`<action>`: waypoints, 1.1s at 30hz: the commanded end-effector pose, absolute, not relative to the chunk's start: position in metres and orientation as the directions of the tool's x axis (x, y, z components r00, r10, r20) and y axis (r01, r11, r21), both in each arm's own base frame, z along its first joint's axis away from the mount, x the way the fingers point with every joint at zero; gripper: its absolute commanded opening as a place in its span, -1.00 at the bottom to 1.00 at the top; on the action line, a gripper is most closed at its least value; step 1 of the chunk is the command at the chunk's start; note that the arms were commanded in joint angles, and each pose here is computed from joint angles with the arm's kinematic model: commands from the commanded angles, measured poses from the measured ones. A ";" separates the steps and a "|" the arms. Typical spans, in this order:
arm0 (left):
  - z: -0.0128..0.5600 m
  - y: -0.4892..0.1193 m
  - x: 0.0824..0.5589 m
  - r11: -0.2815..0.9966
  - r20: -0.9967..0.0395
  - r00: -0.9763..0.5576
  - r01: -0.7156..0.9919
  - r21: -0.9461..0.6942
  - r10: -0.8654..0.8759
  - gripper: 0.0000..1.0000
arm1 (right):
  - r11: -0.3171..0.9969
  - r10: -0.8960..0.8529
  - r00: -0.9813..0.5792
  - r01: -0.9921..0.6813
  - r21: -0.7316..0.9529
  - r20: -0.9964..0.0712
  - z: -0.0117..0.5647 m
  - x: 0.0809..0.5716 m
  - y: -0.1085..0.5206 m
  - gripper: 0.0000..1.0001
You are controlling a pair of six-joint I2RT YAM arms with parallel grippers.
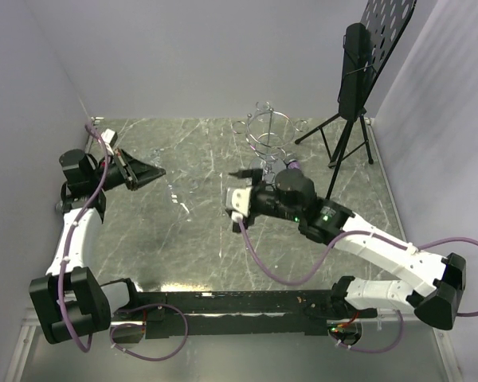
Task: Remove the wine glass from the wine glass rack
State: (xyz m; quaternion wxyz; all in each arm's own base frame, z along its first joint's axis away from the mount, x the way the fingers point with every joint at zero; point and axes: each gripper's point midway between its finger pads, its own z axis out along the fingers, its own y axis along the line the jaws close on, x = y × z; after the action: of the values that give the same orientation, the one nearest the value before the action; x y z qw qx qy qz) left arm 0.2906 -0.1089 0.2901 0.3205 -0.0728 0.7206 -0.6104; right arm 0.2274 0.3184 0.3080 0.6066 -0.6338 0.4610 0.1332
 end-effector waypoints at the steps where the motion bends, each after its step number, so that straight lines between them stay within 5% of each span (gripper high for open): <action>1: 0.272 -0.107 0.285 0.243 -0.283 -0.818 0.181 -0.953 -0.501 -0.99 | 0.098 -0.378 0.665 -0.663 -0.742 -0.644 0.304 0.210 0.316 1.00; 12: 0.177 -0.095 0.270 0.056 0.133 -0.760 -0.218 -0.974 -0.636 -0.99 | -0.001 -0.367 0.694 -0.665 -0.746 -0.619 0.272 0.205 0.352 1.00; 20: 0.145 -0.093 0.273 -0.023 0.347 -0.708 -0.424 -0.905 -0.614 -0.99 | -0.230 -0.297 0.799 -0.591 -0.773 -0.522 0.214 0.176 0.361 1.00; 33: 0.123 -0.092 0.276 -0.069 0.501 -0.640 -0.575 -0.815 -0.583 -0.99 | -0.236 -0.239 0.801 -0.596 -0.767 -0.549 0.216 0.183 0.421 1.00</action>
State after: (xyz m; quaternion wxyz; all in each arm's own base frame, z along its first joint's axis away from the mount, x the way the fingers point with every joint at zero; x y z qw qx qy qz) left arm 0.2710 -0.0933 0.1098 0.0234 -0.4260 0.6913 -0.5831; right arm 0.1834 0.3937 0.1769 0.5049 -0.7862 0.3208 0.1551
